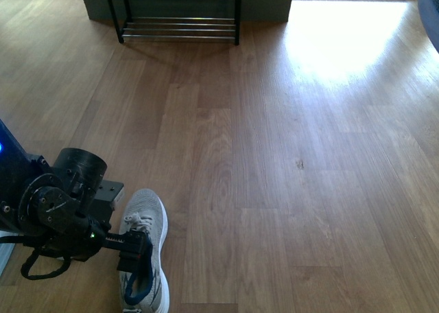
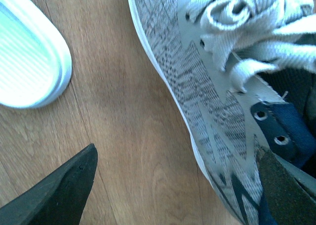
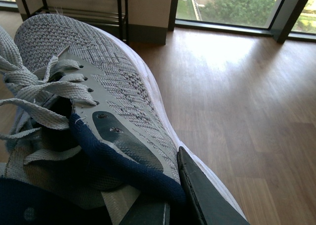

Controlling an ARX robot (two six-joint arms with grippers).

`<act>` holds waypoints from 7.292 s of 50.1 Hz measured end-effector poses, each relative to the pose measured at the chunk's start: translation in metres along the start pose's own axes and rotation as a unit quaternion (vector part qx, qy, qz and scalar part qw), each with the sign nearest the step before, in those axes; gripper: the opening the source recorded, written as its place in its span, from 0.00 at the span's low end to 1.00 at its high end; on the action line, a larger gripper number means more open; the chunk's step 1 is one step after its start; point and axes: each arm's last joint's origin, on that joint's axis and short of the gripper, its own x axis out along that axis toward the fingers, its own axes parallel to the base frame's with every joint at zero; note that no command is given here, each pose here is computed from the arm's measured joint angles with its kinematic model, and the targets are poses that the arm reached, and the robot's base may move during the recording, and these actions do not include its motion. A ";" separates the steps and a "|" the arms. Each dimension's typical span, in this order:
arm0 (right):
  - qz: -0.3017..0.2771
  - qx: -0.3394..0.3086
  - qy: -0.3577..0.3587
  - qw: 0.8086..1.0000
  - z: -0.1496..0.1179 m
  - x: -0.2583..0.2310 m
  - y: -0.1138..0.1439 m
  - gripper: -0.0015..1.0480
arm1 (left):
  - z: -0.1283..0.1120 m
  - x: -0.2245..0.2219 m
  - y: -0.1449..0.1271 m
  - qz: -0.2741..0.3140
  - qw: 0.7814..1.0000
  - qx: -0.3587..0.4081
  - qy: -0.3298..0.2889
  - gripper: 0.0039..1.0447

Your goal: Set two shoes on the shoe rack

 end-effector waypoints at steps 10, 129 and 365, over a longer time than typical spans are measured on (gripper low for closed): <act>0.000 0.000 0.000 1.000 0.000 0.000 0.000 0.01 | 0.009 0.009 -0.004 0.004 1.000 -0.018 -0.025 0.91; 0.000 0.000 0.000 1.000 0.000 0.000 0.000 0.01 | 0.018 -0.030 -0.045 -0.019 0.993 -0.082 0.085 0.91; 0.000 0.000 -0.001 1.000 0.000 0.000 0.000 0.01 | -0.156 -0.353 -0.018 0.416 0.761 -0.135 -0.479 0.01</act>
